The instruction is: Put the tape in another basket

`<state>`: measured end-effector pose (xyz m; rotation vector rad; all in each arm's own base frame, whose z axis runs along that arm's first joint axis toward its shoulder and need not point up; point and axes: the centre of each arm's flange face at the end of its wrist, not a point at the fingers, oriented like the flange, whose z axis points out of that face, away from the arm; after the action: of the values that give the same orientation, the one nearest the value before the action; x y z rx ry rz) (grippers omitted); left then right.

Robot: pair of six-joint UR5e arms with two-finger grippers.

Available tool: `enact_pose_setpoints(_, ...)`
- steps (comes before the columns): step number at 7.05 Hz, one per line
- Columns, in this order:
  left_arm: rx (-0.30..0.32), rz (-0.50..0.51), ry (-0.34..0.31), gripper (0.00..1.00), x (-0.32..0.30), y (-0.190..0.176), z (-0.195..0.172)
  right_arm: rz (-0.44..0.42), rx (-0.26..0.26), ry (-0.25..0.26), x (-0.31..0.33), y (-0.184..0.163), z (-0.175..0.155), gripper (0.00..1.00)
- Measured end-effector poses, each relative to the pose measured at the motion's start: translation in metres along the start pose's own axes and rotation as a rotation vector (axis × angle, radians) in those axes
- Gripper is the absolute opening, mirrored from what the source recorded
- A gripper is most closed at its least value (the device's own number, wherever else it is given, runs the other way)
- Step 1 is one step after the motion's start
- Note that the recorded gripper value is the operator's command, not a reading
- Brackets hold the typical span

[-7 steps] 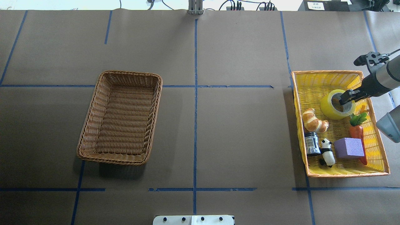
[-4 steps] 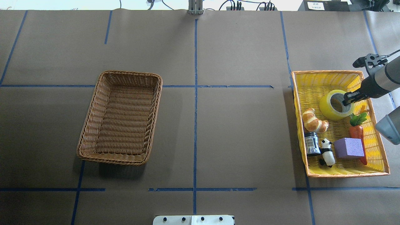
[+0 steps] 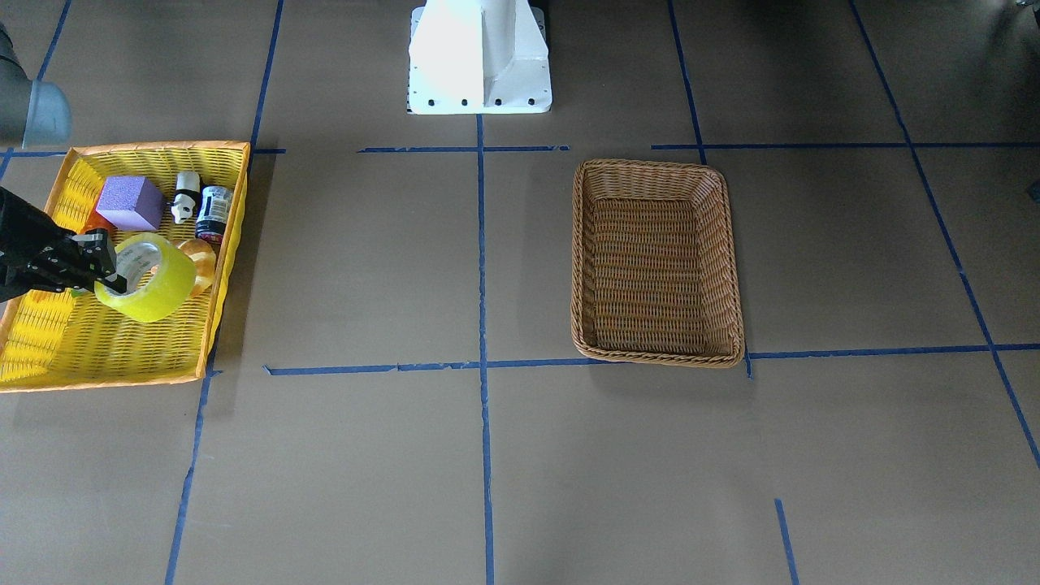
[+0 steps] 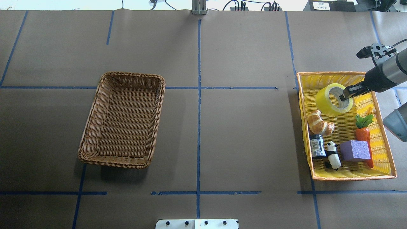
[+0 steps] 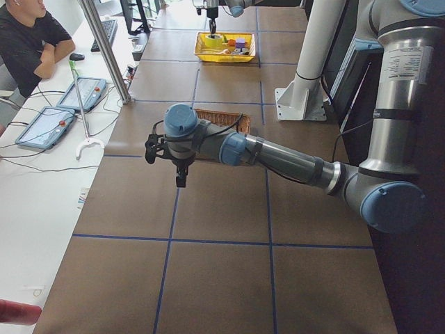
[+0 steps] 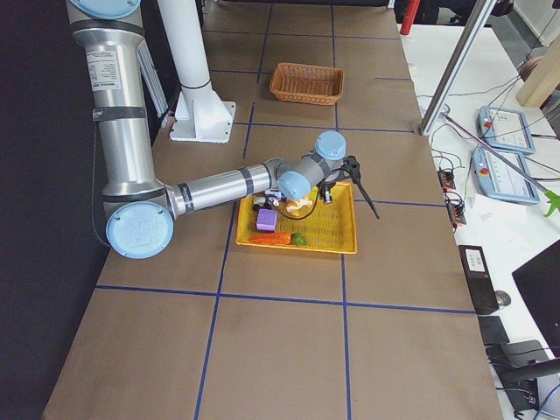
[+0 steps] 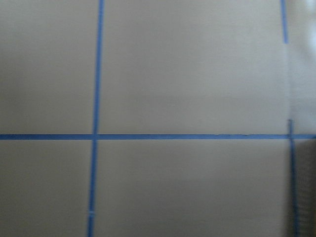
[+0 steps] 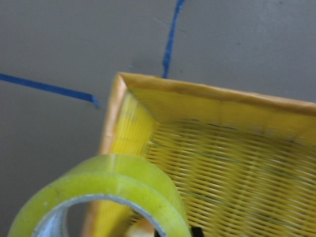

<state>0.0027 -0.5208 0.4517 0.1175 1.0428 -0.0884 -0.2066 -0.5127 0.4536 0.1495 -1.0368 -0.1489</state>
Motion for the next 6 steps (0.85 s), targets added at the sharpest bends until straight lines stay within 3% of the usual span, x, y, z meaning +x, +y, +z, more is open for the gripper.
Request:
enact_pose_setpoints(2,-0.054,-0.003,0.078,1.00,0.120,-0.012,0.036,0.179,0.031,-0.132,-0.092,-0.008,-0.033,0.00)
enact_pose_setpoints(3,-0.086,0.019,0.121,1.00,0.181,-0.006,0.066,0.254,0.022,-0.204,-0.141,-0.006,-0.036,0.00)
enact_pose_setpoints(6,-0.048,-0.019,0.288,0.98,0.316,0.028,0.106,0.387,0.026,-0.445,-0.248,0.025,-0.020,0.00)
